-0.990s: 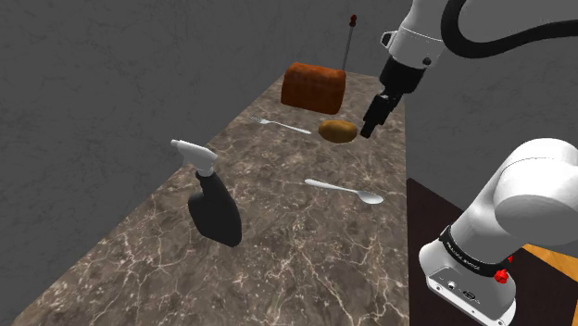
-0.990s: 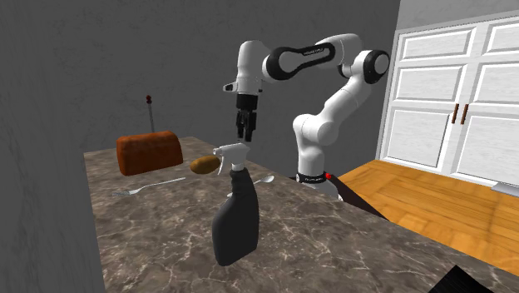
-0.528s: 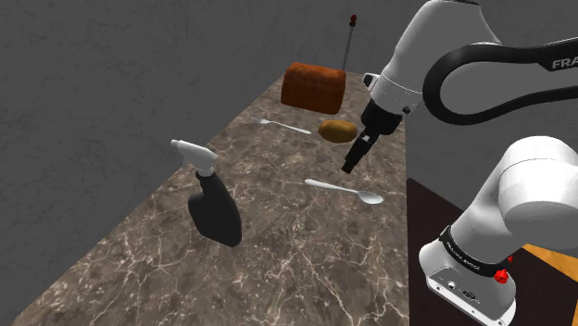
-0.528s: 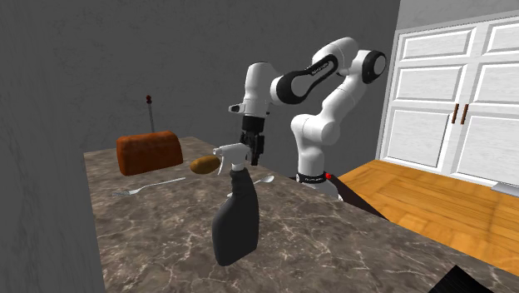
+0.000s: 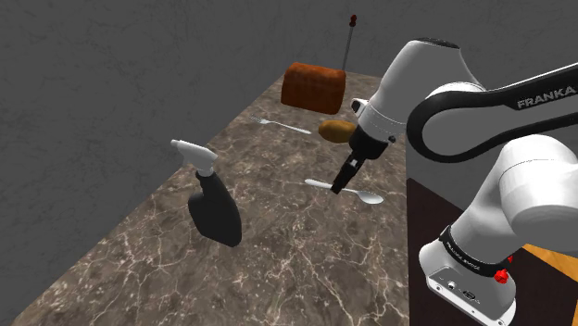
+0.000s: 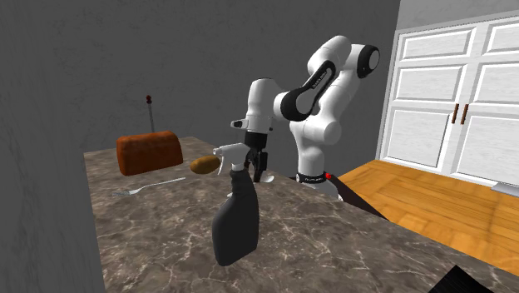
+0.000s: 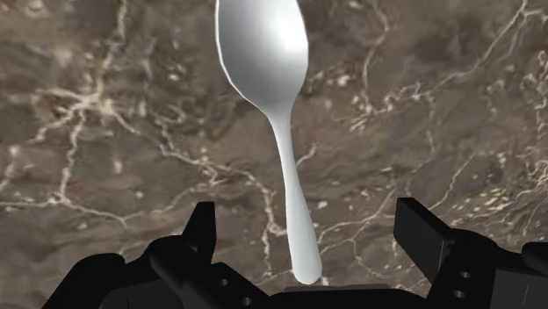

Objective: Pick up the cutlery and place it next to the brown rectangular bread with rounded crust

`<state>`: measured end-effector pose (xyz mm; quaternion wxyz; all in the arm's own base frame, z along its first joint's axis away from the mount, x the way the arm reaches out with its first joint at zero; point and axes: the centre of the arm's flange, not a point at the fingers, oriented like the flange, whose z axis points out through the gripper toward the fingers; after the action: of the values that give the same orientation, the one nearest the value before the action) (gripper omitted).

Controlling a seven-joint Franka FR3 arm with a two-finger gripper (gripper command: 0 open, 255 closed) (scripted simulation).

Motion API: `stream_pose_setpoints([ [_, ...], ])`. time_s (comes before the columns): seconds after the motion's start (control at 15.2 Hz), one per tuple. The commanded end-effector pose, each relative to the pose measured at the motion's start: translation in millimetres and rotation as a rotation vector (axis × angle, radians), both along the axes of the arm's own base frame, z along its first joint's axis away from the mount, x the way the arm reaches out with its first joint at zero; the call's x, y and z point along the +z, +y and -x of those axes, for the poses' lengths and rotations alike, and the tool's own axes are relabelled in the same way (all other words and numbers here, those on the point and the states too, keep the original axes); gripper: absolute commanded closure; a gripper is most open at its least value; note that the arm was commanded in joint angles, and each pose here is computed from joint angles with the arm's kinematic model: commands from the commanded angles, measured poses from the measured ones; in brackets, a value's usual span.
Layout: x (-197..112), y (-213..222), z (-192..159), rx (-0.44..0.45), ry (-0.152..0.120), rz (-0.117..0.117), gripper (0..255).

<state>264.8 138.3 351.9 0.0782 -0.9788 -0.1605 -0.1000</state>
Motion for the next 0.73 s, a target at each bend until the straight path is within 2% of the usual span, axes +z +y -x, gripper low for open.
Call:
stream_pose_setpoints([
  [0.0,-10.9,2.4,-1.7,0.0,-0.001,0.0,0],
  [0.07,-18.9,4.0,-3.1,0.0,-0.001,0.0,0],
  [0.59,-18.9,4.0,-3.1,0.0,-0.001,0.0,0],
  [0.66,-18.9,4.0,-3.1,0.0,-0.001,0.0,255],
])
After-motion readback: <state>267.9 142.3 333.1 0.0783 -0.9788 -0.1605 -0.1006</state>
